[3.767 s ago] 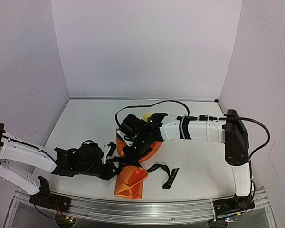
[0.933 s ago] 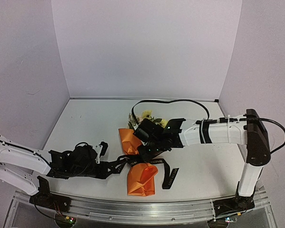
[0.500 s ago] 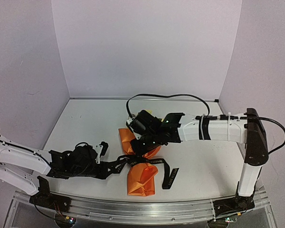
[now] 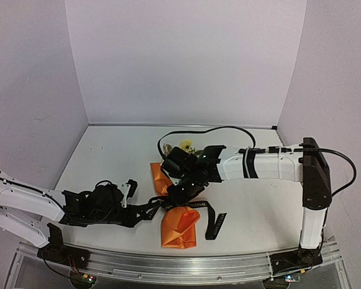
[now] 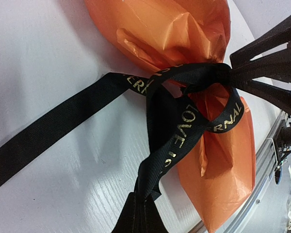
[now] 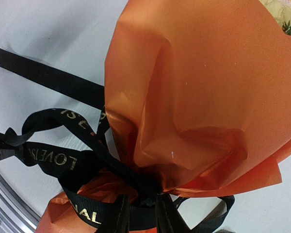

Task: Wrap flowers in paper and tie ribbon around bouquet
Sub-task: Cross the half-tied ribbon over the folded bouquet.

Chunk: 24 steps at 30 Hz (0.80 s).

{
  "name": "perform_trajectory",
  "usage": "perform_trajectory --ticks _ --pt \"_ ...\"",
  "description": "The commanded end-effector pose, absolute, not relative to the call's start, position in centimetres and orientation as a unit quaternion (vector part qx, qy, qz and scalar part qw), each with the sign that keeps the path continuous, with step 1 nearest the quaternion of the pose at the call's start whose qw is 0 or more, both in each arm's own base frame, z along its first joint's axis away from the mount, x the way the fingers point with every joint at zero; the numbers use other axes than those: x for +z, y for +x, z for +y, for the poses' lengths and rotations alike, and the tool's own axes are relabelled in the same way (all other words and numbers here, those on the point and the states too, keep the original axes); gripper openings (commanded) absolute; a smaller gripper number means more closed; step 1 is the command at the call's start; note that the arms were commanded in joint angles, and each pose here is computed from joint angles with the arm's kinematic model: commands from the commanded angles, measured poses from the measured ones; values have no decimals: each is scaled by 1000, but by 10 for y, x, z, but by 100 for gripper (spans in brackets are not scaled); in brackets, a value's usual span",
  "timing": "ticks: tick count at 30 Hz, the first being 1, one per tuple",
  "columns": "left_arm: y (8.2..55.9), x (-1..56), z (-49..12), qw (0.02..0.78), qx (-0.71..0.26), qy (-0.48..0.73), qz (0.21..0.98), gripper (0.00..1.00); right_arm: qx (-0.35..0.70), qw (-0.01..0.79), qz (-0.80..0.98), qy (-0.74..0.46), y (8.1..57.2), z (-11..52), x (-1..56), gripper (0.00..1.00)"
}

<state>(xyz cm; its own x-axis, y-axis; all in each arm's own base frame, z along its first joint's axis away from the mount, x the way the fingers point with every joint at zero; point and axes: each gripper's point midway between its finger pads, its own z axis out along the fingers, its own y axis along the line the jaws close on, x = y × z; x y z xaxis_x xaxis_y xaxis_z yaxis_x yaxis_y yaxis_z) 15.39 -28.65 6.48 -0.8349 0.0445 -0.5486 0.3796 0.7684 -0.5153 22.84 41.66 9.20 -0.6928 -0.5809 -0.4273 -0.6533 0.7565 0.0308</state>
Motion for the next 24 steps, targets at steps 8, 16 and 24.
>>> perform_trajectory --ticks 8,16,24 --pt "160 84 -296 280 -331 122 893 0 82 203 913 -345 235 429 93 22" --pt "161 84 -290 282 -329 107 895 0 47 239 914 -325 246 409 98 1" --pt "161 93 -283 296 -339 100 888 22 72 268 908 -315 247 410 107 0"
